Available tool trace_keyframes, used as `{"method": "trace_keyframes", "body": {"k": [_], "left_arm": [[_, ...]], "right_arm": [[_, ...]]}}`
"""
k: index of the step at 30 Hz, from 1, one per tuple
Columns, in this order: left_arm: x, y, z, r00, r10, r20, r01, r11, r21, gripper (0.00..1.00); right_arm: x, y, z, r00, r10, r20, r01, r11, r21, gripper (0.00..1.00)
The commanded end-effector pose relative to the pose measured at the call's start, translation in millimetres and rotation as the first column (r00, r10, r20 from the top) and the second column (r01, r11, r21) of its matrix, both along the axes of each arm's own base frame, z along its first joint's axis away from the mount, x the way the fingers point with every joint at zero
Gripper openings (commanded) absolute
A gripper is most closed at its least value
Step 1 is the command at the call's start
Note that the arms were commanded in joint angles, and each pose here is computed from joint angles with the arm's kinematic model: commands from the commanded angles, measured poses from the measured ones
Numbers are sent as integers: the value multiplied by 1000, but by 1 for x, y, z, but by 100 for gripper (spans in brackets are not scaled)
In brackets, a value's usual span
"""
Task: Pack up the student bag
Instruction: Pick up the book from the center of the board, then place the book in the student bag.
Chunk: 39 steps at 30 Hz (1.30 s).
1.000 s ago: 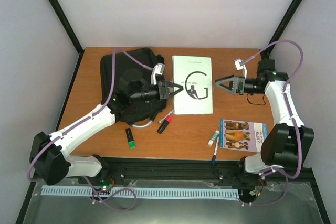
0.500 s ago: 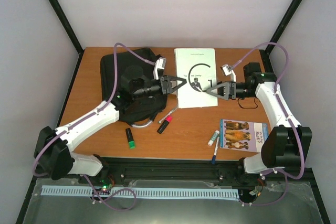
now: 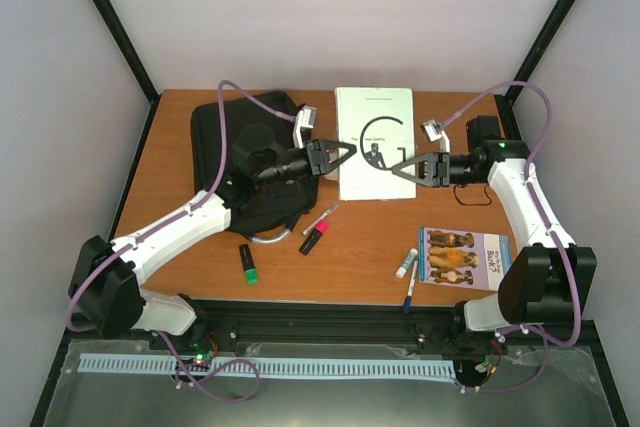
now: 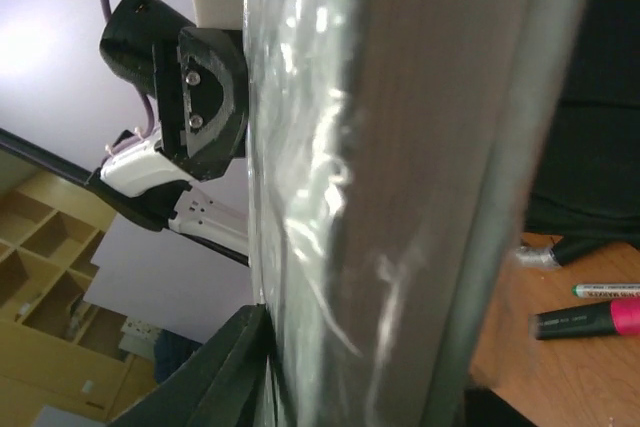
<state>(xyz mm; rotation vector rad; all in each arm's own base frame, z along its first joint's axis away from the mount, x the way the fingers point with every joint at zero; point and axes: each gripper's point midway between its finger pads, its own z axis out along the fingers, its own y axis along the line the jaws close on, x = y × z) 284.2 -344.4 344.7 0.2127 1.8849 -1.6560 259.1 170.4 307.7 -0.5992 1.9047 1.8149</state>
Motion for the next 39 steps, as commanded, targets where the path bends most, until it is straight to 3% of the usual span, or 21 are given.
{"method": "trace_keyframes", "body": {"k": [1,4,6,10,14,15,18,21,24,28,33,39], "left_arm": [[11,9,42,990,82,117,-71,993,-98,40],[16,10,28,991,93,94,-87,994,-72,58],[21,11,15,992,109,69,-106,993,-43,66],[28,19,-18,987,162,16,-163,985,54,77],[30,44,-55,968,248,21,-245,936,252,84],[30,53,-66,961,276,27,-269,906,326,85],[34,94,-104,917,395,50,-345,728,593,88],[32,117,-122,924,363,117,-321,573,754,84],[29,141,-147,932,323,164,-292,403,867,75],[20,177,-170,935,291,201,-264,197,944,69],[4,199,-188,964,200,176,-191,58,980,65],[-11,200,-187,988,91,128,-132,37,991,67]], "right_arm": [[-15,-1,33,998,52,31,-56,987,153,26],[-14,-3,30,999,44,25,-48,987,153,16],[-13,-5,28,999,36,30,-40,987,153,14],[-1,-11,22,1000,3,31,-7,989,144,3],[18,-20,3,997,-56,51,52,996,69,3],[20,-21,-3,995,-62,73,59,997,41,3],[27,-22,-30,990,-66,125,74,996,-55,3],[36,-25,-65,990,-105,95,118,982,-146,3],[45,-33,-95,979,-174,109,198,942,-272,3],[59,-57,-123,942,-284,178,335,810,-481,3],[57,-70,-136,919,-306,250,395,736,-550,3],[53,-65,-139,934,-280,223,357,769,-531,3]]}}
